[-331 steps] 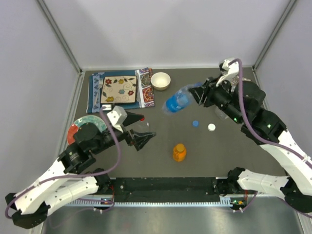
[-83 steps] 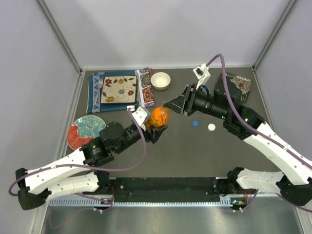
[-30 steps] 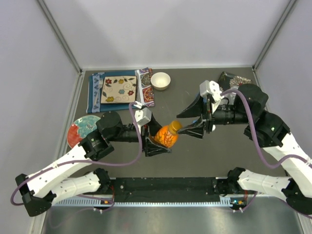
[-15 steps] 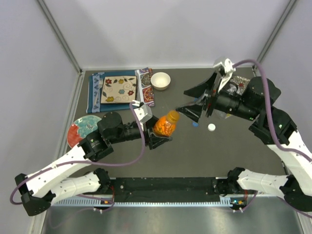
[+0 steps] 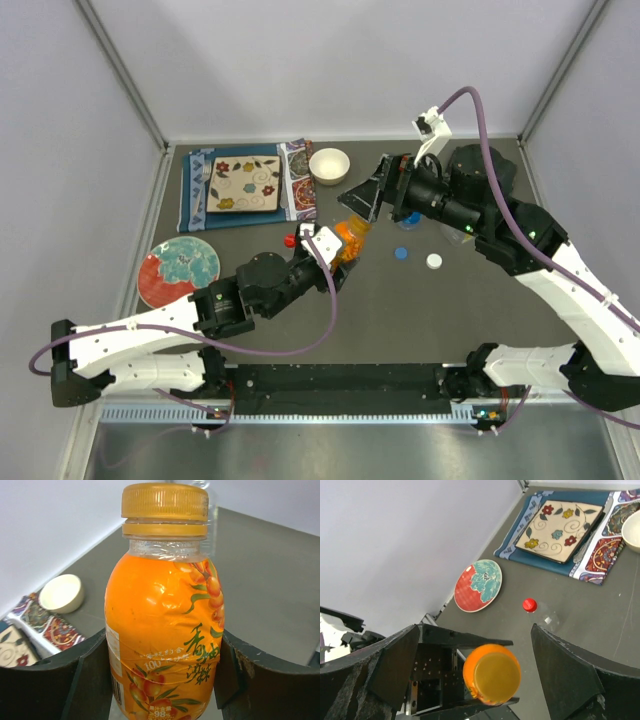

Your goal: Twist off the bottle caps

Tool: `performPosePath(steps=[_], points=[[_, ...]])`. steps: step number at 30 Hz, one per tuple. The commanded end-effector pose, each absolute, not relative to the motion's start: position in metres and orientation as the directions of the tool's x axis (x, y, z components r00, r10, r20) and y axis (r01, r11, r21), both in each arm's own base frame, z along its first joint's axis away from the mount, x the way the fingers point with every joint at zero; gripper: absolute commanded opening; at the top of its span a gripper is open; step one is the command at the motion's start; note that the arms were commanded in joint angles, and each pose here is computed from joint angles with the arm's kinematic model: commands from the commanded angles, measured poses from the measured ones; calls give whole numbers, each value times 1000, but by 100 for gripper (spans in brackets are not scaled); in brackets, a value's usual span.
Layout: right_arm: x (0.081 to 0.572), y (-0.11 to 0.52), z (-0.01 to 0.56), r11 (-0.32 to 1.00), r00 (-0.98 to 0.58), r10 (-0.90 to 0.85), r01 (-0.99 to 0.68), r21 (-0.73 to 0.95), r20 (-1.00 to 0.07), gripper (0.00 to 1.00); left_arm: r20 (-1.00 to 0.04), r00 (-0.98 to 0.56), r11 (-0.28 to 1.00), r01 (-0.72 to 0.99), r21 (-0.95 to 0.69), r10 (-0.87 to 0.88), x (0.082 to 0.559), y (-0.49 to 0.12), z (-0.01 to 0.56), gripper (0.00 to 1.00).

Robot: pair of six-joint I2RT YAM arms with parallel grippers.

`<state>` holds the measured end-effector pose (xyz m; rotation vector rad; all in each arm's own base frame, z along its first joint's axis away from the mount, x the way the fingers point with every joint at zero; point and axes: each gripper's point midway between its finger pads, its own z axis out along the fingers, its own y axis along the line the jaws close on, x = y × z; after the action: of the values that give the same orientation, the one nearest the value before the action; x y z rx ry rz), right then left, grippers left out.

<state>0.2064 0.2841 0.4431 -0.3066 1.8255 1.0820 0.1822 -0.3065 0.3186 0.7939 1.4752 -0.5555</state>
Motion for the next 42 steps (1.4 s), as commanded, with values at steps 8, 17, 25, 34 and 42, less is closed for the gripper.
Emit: performPosePath(steps=[8,17,25,34,42], points=[[206,297,419,599,-563,229,-562,571,-794,90,-990,131,802,584,126,59,209,-284,362,35],[209,302,411,602,-571,217,-560,569,-792,76,-989,133,800,587,127,59,208,-284,360,34],[209,304,407,589,-569,229,-565,578,-790,63,-990,126,803,583,124,61,208,-281,355,35],[207,298,411,586,-544,254,-571,575,-800,65,-991,125,798,591,115,50,205,-279,354,35],[210,296,420,586,-525,282,-569,577,-803,71,-992,115,795,597,109,50,204,-279,352,35]])
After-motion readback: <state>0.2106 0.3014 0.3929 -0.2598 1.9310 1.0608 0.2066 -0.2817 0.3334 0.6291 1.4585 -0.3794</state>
